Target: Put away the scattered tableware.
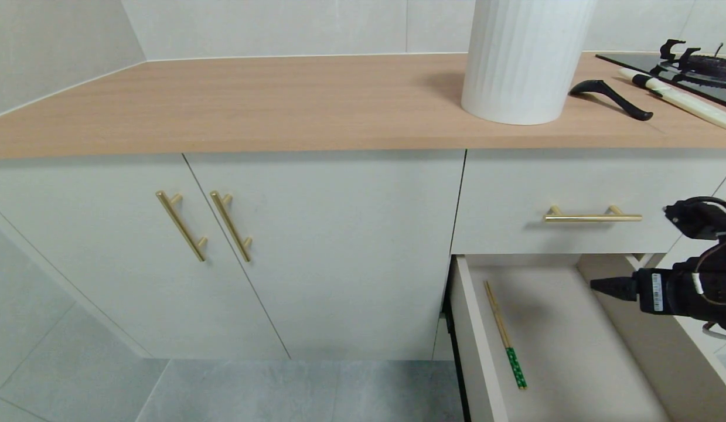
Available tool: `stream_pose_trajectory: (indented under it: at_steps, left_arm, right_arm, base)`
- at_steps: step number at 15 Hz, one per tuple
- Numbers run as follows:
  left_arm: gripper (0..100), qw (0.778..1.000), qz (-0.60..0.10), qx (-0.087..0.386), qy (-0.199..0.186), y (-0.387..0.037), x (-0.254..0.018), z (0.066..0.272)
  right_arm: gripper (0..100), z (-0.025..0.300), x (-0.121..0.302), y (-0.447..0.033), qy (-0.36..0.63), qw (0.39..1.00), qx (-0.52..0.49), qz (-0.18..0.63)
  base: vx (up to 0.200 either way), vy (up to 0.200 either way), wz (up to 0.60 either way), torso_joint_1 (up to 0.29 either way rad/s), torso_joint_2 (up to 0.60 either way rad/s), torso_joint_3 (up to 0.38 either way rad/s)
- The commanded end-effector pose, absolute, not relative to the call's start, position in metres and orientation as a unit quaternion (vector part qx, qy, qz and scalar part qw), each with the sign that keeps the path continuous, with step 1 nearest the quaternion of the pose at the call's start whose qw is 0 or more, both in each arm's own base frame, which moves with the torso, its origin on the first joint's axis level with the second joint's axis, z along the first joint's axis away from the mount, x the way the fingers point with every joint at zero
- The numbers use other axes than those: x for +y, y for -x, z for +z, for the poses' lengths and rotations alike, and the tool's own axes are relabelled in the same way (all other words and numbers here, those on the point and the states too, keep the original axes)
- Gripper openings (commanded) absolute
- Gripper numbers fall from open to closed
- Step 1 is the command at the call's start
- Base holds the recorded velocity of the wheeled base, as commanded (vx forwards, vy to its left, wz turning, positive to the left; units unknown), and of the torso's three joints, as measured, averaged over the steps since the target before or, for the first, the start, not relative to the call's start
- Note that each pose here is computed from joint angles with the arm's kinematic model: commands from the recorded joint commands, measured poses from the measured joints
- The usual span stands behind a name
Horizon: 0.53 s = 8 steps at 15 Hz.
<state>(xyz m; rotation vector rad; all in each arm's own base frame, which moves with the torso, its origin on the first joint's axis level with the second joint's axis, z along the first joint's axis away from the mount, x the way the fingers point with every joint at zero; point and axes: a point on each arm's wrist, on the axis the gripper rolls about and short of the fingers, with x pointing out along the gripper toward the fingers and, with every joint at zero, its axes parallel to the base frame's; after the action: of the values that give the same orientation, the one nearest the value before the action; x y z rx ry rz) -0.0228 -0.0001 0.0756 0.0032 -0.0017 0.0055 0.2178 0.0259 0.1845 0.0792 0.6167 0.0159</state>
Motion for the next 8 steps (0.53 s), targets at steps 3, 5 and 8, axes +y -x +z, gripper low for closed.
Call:
stream_pose_trajectory:
  at_steps: [3, 5, 8]
  left_arm:
    - [100, 1.000, 0.003, -0.001, -0.002, 0.0228, -0.0001, 0.0756]
    - [100, 1.000, 0.003, -0.001, -0.002, 0.0228, -0.0001, 0.0756]
    - [100, 1.000, 0.003, -0.001, -0.002, 0.0228, -0.0001, 0.0756]
  right_arm:
    - [100, 0.1946, 0.0167, -0.2110, -0.037, 0.960, 0.278, -0.007]
    - [100, 0.1951, 0.0167, -0.2100, -0.029, 0.961, 0.276, -0.003]
    - [100, 0.1946, 0.0166, -0.2094, -0.028, 0.960, 0.277, -0.004]
  base:
    - [0.000, 0.000, 0.00, 0.000, 0.00, 0.000]
    - [0.000, 0.000, 0.00, 0.000, 0.00, 0.000]
    - [0.000, 0.000, 0.00, 0.007, -0.03, -0.017]
